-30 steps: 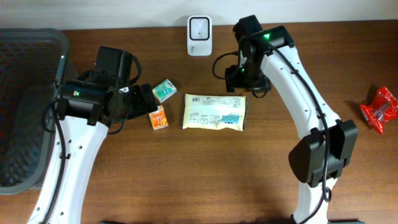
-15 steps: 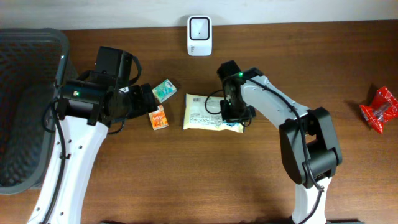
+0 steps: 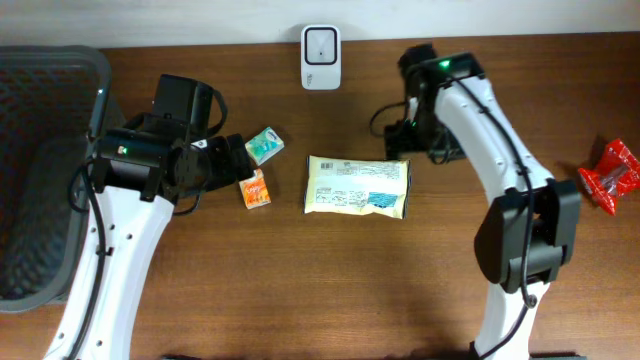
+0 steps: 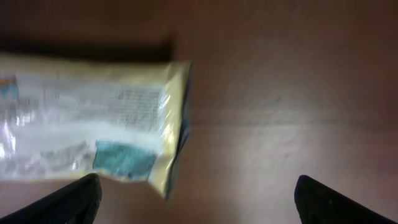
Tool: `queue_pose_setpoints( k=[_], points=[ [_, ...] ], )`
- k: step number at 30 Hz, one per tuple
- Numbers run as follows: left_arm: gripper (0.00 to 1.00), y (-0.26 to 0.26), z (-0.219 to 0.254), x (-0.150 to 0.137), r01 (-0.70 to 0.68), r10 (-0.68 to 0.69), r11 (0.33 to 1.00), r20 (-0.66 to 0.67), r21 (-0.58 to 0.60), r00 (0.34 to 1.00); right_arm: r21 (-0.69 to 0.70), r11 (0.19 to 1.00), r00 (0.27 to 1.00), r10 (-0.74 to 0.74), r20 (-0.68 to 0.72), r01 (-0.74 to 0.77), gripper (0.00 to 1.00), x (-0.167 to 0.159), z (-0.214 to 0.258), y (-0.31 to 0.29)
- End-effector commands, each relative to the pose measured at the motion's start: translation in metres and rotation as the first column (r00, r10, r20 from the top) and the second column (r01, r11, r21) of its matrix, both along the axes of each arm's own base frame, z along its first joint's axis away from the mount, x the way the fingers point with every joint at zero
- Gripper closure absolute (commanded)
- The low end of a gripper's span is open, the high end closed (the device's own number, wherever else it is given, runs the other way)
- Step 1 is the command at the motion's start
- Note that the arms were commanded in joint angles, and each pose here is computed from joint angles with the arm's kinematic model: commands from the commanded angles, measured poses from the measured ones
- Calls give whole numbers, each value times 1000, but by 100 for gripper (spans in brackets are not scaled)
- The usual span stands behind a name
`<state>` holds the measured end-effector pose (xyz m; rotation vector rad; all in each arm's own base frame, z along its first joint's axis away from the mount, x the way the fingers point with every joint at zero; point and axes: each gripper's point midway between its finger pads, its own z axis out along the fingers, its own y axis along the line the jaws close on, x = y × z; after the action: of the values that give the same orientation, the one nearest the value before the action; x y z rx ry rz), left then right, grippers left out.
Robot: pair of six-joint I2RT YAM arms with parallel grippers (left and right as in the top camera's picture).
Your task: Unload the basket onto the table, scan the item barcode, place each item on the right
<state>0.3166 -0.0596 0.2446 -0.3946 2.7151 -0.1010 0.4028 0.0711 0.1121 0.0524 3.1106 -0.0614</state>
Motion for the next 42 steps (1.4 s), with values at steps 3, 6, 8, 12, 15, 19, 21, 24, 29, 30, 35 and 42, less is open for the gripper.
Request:
queue_pose_setpoints(
  k=[3, 6, 8, 12, 15, 19, 21, 24, 29, 30, 35, 42],
  points=[
    [1, -21, 1, 2, 35, -35, 993, 3, -110, 999, -8, 990, 987, -139, 79, 140, 1, 22, 12, -72],
    [1, -29, -4, -1, 81, -84, 988, -19, -129, 996, -8, 975, 972, -222, 79, 223, 1, 20, 12, -107],
    [1, -35, -19, -5, 137, -144, 985, -61, -109, 988, 15, 960, 956, -278, 90, 278, 1, 22, 12, -129],
    [1, -65, -58, -17, 234, -266, 952, -154, -196, 952, 20, 941, 936, -337, 102, 337, 1, 20, 13, -155],
    [0, -90, -80, -20, 319, -368, 909, -156, -268, 917, 20, 932, 926, -363, 102, 363, 1, 18, 13, -167],
    [1, -109, -103, -14, 365, -412, 891, -140, -270, 901, 19, 926, 921, -377, 102, 377, 1, 16, 13, -173],
    [0, -115, -109, -7, 380, -421, 885, -115, -269, 900, 20, 926, 921, -377, 102, 377, 1, 16, 13, -173],
    [2, -122, -125, 3, 386, -425, 882, -103, -271, 899, 20, 926, 921, -377, 102, 377, 1, 16, 13, -173],
    [7, -139, -163, 19, 405, -447, 874, -116, -268, 887, 20, 926, 921, -377, 102, 377, 1, 16, 13, -173],
    [10, -143, -170, 22, 409, -452, 871, -116, -272, 884, 20, 926, 921, -377, 102, 377, 1, 16, 13, -173],
    [34, -160, -199, 33, 435, -477, 856, -105, -278, 872, 19, 926, 920, -377, 102, 377, 1, 16, 13, -173],
    [22, -157, -222, 37, 428, -465, 874, -139, -231, 874, 19, 926, 921, -377, 102, 377, 1, 16, 13, -173]
  ],
)
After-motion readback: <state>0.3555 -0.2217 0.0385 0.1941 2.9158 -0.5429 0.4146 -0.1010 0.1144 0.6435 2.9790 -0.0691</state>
